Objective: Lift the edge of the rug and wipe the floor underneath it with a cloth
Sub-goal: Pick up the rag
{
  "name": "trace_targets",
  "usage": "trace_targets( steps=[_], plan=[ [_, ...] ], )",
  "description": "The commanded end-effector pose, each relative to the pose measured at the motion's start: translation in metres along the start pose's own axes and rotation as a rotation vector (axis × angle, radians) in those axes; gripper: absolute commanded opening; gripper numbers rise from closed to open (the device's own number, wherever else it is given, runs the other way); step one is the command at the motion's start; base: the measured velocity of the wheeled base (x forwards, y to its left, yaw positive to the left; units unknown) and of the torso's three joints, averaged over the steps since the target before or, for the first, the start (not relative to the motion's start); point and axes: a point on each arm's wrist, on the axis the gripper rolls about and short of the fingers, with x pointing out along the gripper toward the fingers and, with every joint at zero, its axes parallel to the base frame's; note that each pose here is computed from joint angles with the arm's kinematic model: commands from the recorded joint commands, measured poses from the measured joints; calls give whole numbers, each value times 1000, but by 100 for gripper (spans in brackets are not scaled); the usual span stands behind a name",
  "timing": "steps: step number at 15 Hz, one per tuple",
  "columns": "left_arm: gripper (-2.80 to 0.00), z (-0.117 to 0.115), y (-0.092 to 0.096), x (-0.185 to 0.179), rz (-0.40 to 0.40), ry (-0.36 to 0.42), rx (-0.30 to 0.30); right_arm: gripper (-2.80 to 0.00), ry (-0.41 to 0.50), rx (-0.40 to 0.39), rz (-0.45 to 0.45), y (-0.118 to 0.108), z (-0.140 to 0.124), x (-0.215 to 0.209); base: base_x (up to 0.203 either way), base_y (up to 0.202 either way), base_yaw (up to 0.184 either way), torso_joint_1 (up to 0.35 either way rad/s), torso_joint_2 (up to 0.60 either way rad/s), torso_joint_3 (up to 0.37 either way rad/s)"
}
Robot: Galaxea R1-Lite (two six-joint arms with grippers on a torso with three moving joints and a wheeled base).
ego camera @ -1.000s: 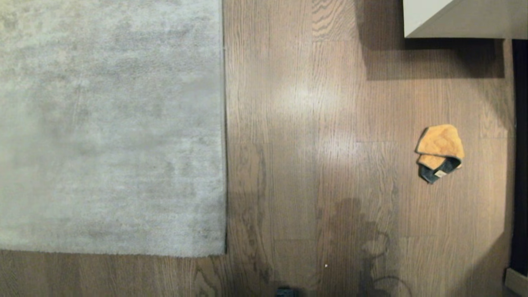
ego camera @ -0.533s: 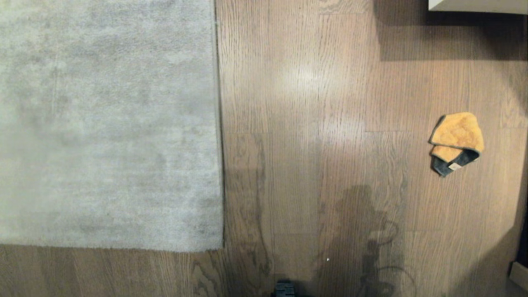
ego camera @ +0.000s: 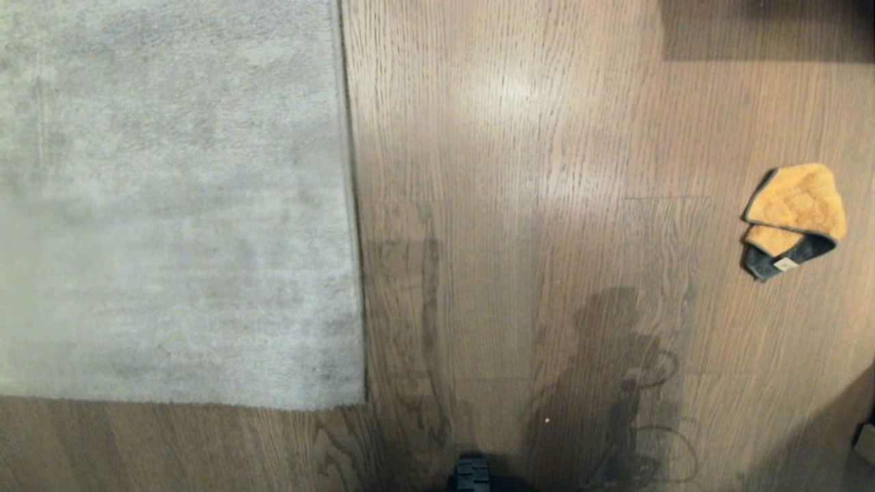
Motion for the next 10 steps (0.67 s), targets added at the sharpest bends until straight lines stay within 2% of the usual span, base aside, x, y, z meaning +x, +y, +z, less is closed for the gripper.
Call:
trace_targets(
  steps=[1,10],
  plan=[
    [-280,0,0,0,1,1,0,-280,1,-1,1,0,0,0,0,0,0,-2,-1,-66],
    [-280,0,0,0,1,2,1,-280,1,-1,1,0,0,0,0,0,0,0,0,-3]
  ],
)
